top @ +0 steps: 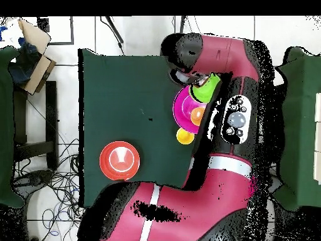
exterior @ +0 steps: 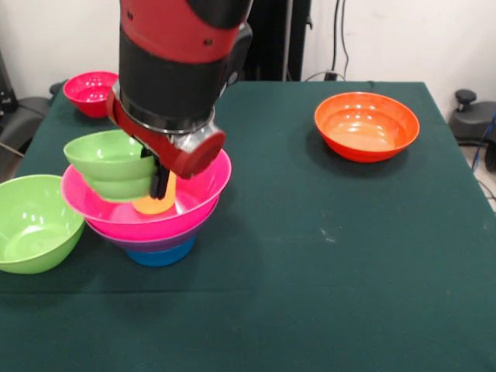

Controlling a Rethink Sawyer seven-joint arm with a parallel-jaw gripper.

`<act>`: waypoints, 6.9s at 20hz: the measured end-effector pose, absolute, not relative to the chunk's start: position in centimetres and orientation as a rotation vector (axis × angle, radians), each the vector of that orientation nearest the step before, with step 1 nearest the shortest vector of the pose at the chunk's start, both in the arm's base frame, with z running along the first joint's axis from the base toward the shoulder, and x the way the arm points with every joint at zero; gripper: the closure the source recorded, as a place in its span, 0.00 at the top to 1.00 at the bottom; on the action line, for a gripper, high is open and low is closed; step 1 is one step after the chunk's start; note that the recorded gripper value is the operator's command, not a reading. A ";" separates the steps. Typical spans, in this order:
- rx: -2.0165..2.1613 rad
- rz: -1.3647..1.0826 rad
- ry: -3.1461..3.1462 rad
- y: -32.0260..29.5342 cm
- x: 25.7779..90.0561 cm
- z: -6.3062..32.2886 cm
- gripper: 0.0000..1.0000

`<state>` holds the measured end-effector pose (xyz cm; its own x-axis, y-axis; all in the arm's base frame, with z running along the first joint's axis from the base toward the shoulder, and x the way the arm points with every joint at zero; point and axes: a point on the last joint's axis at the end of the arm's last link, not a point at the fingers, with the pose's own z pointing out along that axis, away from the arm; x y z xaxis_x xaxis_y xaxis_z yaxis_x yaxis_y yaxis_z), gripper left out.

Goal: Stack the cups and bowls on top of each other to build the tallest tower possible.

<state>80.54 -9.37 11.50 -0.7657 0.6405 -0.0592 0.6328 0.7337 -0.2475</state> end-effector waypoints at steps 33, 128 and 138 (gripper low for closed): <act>-0.997 0.394 -2.871 -9.6 78.2 16.2 0.00; -1.015 0.370 -2.854 -13.0 70.6 9.2 0.00; -0.998 0.313 -2.857 -11.8 71.1 8.4 0.00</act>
<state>71.09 -11.78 8.35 -0.7806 0.6245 0.0254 0.6042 0.7643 -0.2253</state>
